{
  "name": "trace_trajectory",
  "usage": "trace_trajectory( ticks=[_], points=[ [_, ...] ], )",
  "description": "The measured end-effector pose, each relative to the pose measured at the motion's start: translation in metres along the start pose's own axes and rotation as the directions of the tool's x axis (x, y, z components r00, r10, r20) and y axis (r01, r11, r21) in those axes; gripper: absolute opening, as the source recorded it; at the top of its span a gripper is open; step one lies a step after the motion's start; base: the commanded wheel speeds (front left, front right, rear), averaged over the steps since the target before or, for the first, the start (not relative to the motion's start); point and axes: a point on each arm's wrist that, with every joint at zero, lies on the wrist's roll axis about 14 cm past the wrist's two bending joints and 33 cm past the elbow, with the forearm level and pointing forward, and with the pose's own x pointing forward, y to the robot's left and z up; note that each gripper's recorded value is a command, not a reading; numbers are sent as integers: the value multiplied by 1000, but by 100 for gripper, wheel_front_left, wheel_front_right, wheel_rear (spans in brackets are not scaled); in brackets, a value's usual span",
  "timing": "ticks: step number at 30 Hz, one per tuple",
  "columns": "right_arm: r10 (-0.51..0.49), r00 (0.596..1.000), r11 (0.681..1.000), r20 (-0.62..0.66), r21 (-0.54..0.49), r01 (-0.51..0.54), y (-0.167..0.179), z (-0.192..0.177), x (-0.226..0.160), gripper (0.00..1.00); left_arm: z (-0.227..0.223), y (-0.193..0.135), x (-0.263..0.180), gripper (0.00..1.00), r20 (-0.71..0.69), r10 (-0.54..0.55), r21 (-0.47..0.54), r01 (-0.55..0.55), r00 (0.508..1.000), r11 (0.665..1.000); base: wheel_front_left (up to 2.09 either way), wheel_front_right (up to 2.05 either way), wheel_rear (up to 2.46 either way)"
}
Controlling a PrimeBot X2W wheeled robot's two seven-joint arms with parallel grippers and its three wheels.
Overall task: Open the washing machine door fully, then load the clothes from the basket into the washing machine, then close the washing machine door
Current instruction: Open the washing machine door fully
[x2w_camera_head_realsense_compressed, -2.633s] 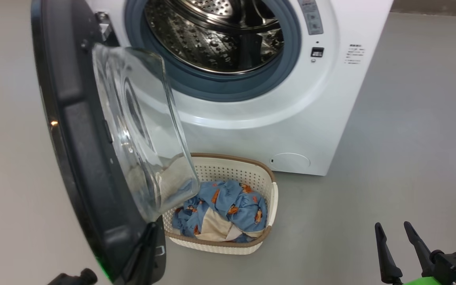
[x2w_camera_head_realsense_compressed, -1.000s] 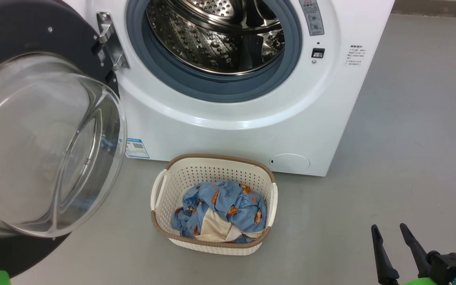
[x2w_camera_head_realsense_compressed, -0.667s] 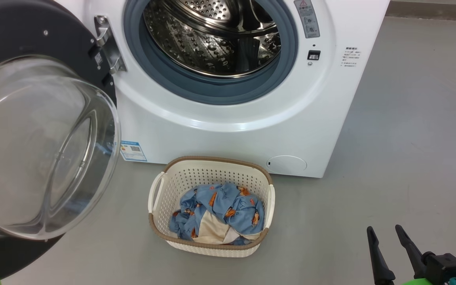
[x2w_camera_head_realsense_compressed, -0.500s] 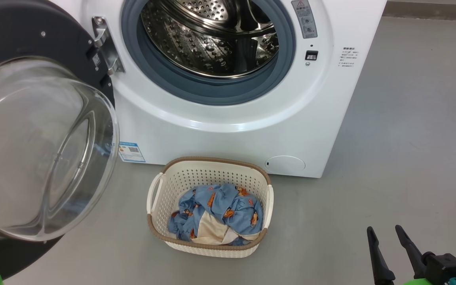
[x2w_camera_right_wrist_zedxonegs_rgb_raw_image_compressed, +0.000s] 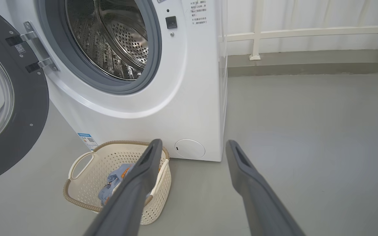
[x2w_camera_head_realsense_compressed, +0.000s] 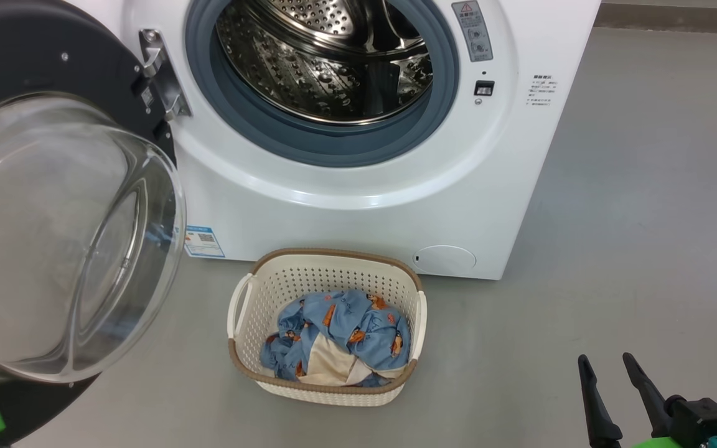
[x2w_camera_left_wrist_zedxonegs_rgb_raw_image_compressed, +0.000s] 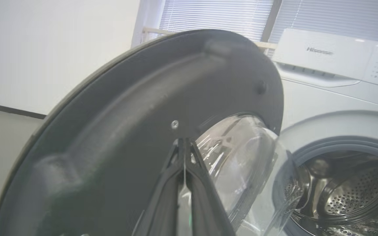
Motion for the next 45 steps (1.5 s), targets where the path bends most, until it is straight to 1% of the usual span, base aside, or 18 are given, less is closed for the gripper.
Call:
trace_trajectory(
  ticks=[2, 3, 9, 12, 15, 18, 22, 26, 28, 32, 34, 45],
  points=[
    [-2, 1000, 1000, -1, 1, 2, -1, 0, 0, 100, 8, -16, -2, 86, 24, -53, -4, 54, 998, 999, 0, 0, 0],
    [-5, 1000, 1000, -2, 1, 5, -2, -1, 0, 100, 10, -25, -4, 100, 28, -81, -5, 81, 996, 997, 0, 0, 0],
    [-22, 1000, 1000, 3, 2, 22, -7, 0, -3, 100, 7, -70, -16, 100, 16, -220, -33, 220, 975, 975, 0, 0, 0],
    [-37, 999, 999, 14, 1, 37, -12, 4, -6, 100, 1, -90, -23, 100, -4, -288, -48, 288, 958, 957, 0, 0, 0],
    [-54, 998, 999, 23, 0, 54, -17, 7, -10, 100, -13, -108, -32, 100, -47, -347, -67, 344, 937, 937, 0, 0, 0],
    [-71, 997, 997, 31, -1, 71, -22, 10, -14, 100, -31, -118, -43, 100, -106, -381, -77, 374, 919, 924, 0, 0, 0],
    [-88, 995, 996, 40, -1, 88, -27, 12, -18, 100, -47, -121, -51, 100, -160, -399, -88, 390, 903, 917, 0, 0, 0],
    [-108, 993, 994, 50, -2, 109, -33, 16, -24, 100, -69, -121, -62, 100, -237, -412, -70, 408, 880, 910, 0, 0, 0],
    [-121, 991, 993, 60, -3, 122, -37, 19, -27, 100, -87, -118, -72, 100, -302, -417, -55, 421, 857, 905, 0, 0, 0],
    [-131, 989, 991, 72, -8, 132, -40, 23, -30, 100, -100, -117, -78, 100, -345, -421, -53, 430, 839, 901, 0, 0, 0],
    [-144, 986, 989, 86, -14, 146, -44, 27, -35, 100, -114, -112, -89, 100, -399, -417, -54, 433, 817, 900, 0, 0, 0],
    [-156, 982, 986, 108, -36, 161, -48, 35, -40, 100, -115, -109, -95, 100, -410, -420, -51, 440, 809, 897, 0, 0, 0]
  ],
)
